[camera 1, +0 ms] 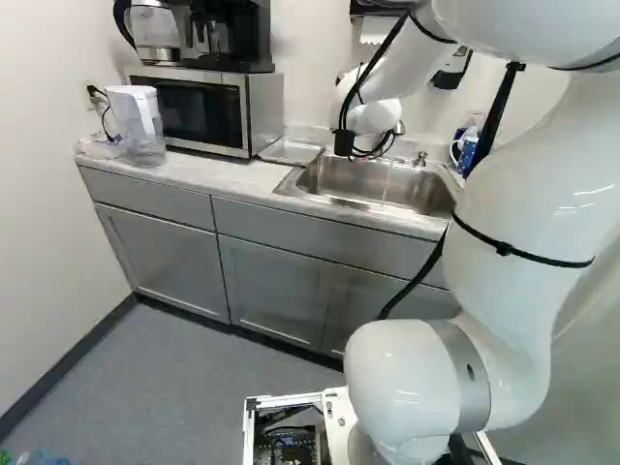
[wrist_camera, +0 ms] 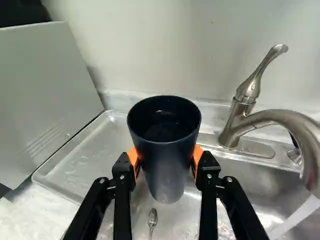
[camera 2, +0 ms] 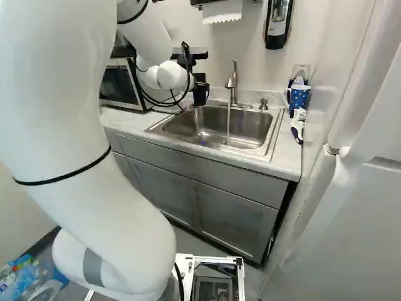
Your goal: Rinse the cup and place it in the tray
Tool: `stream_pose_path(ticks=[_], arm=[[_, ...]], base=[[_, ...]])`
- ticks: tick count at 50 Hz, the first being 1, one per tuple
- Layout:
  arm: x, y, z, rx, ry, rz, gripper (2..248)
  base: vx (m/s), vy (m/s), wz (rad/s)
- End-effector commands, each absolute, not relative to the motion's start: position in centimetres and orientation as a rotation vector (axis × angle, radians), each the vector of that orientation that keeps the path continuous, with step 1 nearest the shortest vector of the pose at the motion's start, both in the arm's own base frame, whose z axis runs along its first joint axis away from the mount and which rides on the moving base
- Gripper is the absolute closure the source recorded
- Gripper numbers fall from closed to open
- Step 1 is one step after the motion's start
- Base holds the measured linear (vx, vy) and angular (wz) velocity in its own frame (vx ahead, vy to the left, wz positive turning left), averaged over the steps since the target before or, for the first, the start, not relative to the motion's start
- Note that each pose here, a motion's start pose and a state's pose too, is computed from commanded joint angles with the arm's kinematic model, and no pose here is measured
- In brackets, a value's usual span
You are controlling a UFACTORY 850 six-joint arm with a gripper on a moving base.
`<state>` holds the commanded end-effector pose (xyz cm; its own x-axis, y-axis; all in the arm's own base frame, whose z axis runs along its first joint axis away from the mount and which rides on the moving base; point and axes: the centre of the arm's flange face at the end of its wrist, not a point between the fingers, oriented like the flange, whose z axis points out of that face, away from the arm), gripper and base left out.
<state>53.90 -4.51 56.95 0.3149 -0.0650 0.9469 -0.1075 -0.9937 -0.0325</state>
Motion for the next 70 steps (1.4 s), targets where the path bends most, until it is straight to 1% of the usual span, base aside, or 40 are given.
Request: stream_pose_path(ticks=[35,70], arm=[[53.5,-4.5,59.5,2.493,-0.171,1.850,128],[53.5,-4.5,59.5,2.595,-0.633,1.958,128]], base=[[0.000,0.000,0.000],[0.000,0.000,0.000]])
